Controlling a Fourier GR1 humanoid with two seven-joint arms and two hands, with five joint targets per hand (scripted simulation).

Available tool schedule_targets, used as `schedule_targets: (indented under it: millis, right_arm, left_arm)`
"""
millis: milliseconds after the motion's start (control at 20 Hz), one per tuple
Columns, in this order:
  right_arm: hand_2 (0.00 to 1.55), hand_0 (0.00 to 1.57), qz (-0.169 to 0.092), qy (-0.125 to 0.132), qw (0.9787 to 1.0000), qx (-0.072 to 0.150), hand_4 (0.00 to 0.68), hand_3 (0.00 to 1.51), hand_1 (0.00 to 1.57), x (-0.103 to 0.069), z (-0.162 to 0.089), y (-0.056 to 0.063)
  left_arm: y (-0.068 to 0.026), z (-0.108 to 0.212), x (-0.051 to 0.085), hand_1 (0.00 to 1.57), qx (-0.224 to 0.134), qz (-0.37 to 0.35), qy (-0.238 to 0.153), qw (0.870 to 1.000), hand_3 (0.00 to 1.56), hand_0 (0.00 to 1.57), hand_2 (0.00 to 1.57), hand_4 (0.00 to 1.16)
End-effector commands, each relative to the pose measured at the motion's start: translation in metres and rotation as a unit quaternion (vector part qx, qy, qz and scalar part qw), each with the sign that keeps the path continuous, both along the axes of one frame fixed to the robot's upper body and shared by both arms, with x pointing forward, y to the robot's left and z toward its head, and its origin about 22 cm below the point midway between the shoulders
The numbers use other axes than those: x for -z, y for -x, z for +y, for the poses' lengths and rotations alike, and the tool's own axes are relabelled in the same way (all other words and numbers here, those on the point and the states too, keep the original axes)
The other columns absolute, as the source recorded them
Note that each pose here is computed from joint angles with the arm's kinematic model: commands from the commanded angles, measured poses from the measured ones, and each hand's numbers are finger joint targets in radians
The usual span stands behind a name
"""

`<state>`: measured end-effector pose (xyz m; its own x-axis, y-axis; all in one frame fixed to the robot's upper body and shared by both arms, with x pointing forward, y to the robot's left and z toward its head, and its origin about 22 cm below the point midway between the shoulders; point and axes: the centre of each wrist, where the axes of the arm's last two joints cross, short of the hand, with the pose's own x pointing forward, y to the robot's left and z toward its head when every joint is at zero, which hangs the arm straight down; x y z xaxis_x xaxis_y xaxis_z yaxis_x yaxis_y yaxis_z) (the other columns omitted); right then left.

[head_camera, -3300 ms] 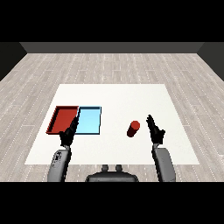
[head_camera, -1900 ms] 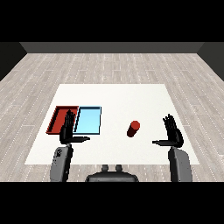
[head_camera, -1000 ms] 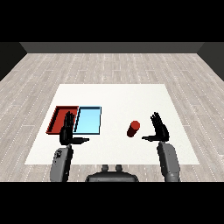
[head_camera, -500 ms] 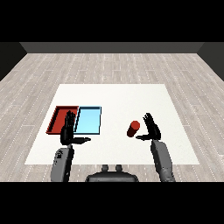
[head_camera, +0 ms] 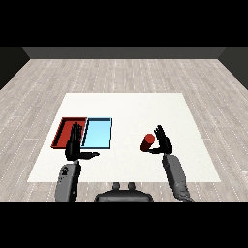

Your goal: Pick the red can and put it in the red box

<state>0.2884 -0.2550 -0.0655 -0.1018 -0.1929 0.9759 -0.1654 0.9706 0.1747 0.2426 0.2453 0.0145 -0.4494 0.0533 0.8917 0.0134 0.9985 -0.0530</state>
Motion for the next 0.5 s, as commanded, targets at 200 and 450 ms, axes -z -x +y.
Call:
schedule_targets:
  millis: [200,450]
  right_arm:
    - [0.0,0.0,0.008,-0.016,0.9998,-0.006,0.0,0.0,0.0,0.004,0.006,0.011]
    - [0.0,0.0,0.018,-0.019,0.9993,-0.026,0.0,0.0,0.0,0.011,0.028,-0.014]
  left_arm:
    - [0.0049,0.004,0.004,0.0,0.01,0.005,0.001,1.0,0.0,0.0,0.0,0.0]
    - [0.0115,0.004,-0.018,0.0,-0.001,0.007,-0.009,1.0,0.0,0.0,0.0,0.0]
